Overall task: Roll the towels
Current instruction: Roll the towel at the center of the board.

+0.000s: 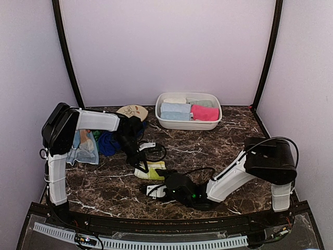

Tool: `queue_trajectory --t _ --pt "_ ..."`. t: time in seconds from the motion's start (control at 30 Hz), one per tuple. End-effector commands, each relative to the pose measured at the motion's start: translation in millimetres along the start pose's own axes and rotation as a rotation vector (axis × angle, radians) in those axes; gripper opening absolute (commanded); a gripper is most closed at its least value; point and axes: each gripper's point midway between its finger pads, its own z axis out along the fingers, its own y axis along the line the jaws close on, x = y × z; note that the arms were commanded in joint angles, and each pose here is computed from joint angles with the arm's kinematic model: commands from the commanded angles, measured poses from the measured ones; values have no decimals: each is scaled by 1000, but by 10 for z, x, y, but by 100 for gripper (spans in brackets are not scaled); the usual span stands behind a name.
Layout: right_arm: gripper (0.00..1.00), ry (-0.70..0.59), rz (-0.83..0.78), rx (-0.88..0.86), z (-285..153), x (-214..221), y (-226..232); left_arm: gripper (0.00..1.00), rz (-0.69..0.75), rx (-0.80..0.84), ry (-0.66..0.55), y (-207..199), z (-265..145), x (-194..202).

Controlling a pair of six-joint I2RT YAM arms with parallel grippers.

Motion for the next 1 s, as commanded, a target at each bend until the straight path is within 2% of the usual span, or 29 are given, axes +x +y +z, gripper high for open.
queue_trajectory --t 0.0,0.1,0.2,0.33,0.43,0.47,0.6,0.9,0.93,0.97 --pt "73 3 -70 -36 213 75 124 0 -68 -77 227 256 210 620" --pt "64 18 -90 -59 300 134 184 0 -62 -83 230 270 204 616" --pt "53 55 -37 -111 381 212 210 5 -56 -78 218 262 176 582" --pt "33 112 172 -220 499 315 150 26 -28 -84 153 238 76 477" --pt "22 112 388 -378 488 313 171 36 0 -98 25 218 -168 339" --pt "18 119 430 -430 468 316 219 46 11 -120 -9 242 -258 313" --pt "12 153 511 -540 383 347 423 49 44 -195 -112 237 -548 298" --pt "7 245 804 -804 200 409 691 52 99 -290 -193 62 -805 499" --pt "7 249 843 -826 190 416 693 70 138 -292 -200 -3 -816 502" --pt "7 250 882 -856 172 413 699 74 165 -292 -215 -72 -833 482"
